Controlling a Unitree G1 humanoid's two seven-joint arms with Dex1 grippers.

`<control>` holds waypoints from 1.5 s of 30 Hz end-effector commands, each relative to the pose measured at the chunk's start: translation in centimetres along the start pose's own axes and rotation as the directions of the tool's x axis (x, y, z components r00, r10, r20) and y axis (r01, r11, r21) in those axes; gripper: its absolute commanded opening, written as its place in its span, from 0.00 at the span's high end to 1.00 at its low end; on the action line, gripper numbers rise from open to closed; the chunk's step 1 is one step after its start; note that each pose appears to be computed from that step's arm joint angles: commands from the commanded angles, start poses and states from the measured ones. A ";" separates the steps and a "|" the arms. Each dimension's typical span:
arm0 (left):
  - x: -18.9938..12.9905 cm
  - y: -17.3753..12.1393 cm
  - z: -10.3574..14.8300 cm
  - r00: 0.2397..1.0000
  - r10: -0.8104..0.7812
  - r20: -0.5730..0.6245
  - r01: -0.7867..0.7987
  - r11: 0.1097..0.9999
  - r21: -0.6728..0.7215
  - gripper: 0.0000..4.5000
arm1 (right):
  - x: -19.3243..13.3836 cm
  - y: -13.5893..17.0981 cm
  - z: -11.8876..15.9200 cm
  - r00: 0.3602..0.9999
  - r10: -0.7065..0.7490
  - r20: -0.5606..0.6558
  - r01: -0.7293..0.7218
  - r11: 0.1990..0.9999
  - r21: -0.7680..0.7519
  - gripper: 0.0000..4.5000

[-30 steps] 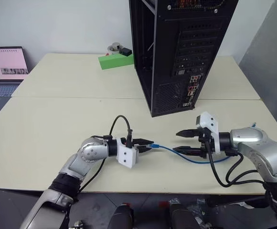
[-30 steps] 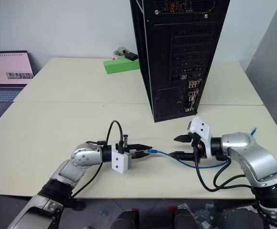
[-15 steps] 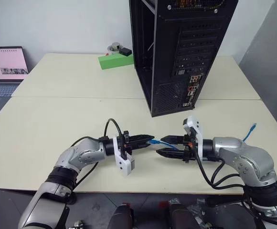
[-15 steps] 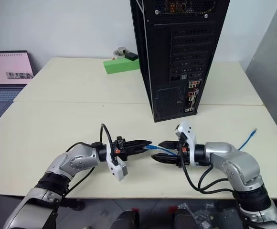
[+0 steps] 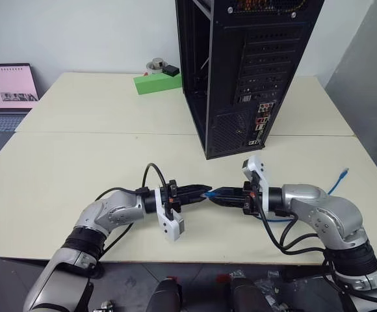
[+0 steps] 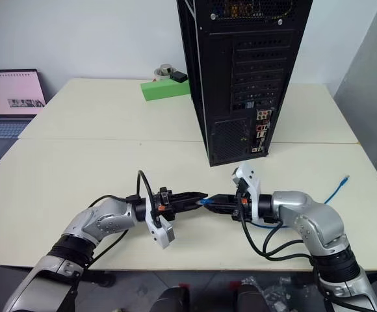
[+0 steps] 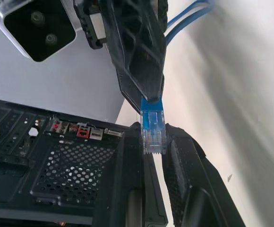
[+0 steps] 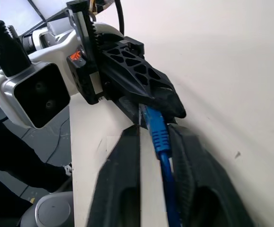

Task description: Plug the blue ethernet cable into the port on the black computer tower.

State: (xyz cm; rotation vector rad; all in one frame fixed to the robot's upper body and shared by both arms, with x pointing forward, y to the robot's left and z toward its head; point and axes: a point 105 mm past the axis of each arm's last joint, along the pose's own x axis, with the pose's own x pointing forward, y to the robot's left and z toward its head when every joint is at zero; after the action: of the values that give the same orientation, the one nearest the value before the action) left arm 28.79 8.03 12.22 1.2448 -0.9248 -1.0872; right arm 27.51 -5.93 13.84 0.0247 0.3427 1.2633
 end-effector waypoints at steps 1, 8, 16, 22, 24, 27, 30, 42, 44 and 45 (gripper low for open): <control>0.0 0.9 0.1 0.999 0.032 0.008 -0.033 0.999 0.023 0.94 | 0.0 0.5 1.0 0.999 0.036 0.018 -0.036 0.998 -0.042 0.98; -0.1 0.8 0.0 0.999 0.038 0.000 -0.038 0.999 0.015 0.94 | -0.3 0.2 1.2 0.999 0.044 0.006 -0.044 0.998 -0.048 1.00; -0.5 0.1 -0.7 0.998 0.028 -0.056 -0.033 0.994 -0.105 0.62 | -0.7 -0.2 1.3 0.999 0.034 -0.008 -0.034 0.998 -0.059 1.00; -1.0 -0.8 -1.8 0.987 0.023 -0.159 -0.077 0.936 -0.344 0.36 | -3.4 -2.2 2.3 0.993 -0.120 0.009 0.120 0.984 -0.133 1.00; -0.5 -0.4 -2.2 0.973 0.065 -0.219 -0.168 0.856 -0.489 0.27 | -4.7 -3.6 3.3 0.973 -0.227 0.048 0.232 0.959 -0.160 1.00; 0.7 1.0 -1.9 0.954 0.135 -0.269 -0.279 0.732 -0.621 0.20 | -6.1 -5.4 4.2 0.920 -0.376 0.111 0.391 0.904 -0.175 1.00; 2.1 2.1 -1.2 0.936 0.181 -0.301 -0.347 0.610 -0.712 0.20 | -6.8 -6.5 4.9 0.848 -0.502 0.171 0.528 0.828 -0.189 1.00; 7.1 5.1 -0.5 0.864 0.250 -0.436 -0.497 0.291 -0.818 0.20 | -7.6 -9.7 7.7 0.538 -0.756 0.371 0.830 0.551 -0.081 1.00; 7.5 5.0 -0.8 0.854 0.240 -0.463 -0.516 0.272 -0.812 0.20 | -7.9 -10.2 8.1 0.502 -0.774 0.385 0.853 0.518 -0.071 1.00; 7.7 5.0 -0.8 0.849 0.238 -0.472 -0.524 0.268 -0.808 0.20 | -8.0 -10.4 8.2 0.491 -0.780 0.388 0.859 0.507 -0.067 1.00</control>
State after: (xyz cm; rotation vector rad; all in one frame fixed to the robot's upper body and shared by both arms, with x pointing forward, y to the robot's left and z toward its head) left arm 32.02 0.97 15.86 0.1194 -0.1930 -0.7986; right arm 37.03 -14.42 19.71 -0.1490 -0.0444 0.3358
